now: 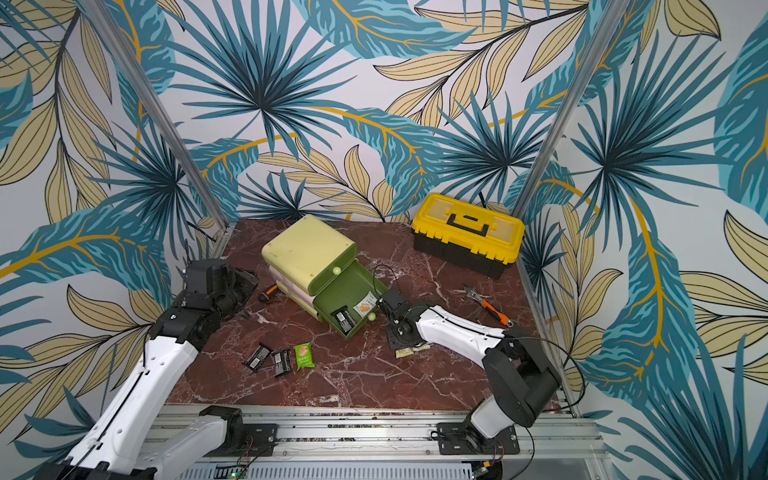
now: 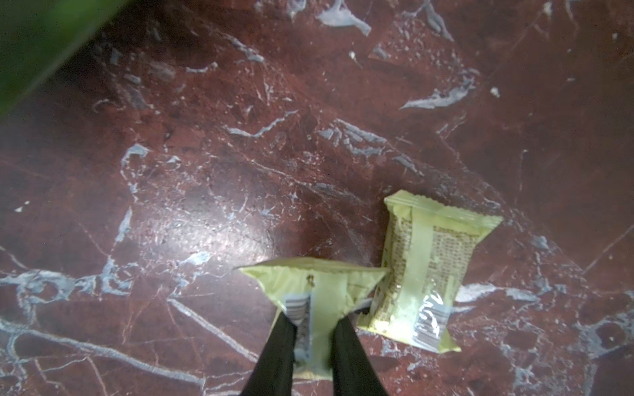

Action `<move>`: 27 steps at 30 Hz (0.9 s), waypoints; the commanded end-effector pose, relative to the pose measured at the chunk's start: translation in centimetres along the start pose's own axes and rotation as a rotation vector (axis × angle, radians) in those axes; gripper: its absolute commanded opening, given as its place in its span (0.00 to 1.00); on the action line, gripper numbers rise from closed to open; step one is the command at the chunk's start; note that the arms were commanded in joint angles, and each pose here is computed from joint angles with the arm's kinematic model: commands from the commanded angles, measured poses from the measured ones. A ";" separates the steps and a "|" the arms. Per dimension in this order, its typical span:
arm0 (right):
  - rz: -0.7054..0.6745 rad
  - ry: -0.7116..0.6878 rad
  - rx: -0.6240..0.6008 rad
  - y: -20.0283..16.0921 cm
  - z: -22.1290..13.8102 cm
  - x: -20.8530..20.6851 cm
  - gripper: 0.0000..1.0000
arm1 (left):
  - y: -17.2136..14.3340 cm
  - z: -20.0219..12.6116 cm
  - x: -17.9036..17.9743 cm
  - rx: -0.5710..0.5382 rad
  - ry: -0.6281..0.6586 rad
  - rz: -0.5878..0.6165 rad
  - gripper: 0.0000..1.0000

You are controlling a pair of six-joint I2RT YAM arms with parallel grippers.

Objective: Take the cookies out of the drawer
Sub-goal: Place the cookie at the center of the board.

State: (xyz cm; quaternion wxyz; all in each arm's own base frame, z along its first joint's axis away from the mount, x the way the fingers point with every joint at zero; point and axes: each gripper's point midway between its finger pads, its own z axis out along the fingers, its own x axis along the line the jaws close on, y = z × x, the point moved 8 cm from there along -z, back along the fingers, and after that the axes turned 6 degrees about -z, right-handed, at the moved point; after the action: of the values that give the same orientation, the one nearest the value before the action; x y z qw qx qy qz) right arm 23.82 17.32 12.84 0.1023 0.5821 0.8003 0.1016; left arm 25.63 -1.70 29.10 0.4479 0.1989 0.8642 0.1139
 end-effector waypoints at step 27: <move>-0.004 0.040 -0.315 5.1 -9.5 -2.2 0.48 | 0.4 -0.8 -3.7 0.066 -0.220 0.140 0.53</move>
State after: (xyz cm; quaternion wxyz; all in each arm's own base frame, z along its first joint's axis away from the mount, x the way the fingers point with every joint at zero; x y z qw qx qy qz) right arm 25.91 15.93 22.18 0.1698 0.5735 0.7679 0.2293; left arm 26.41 -2.75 29.96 0.4776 0.2656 0.8323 0.0931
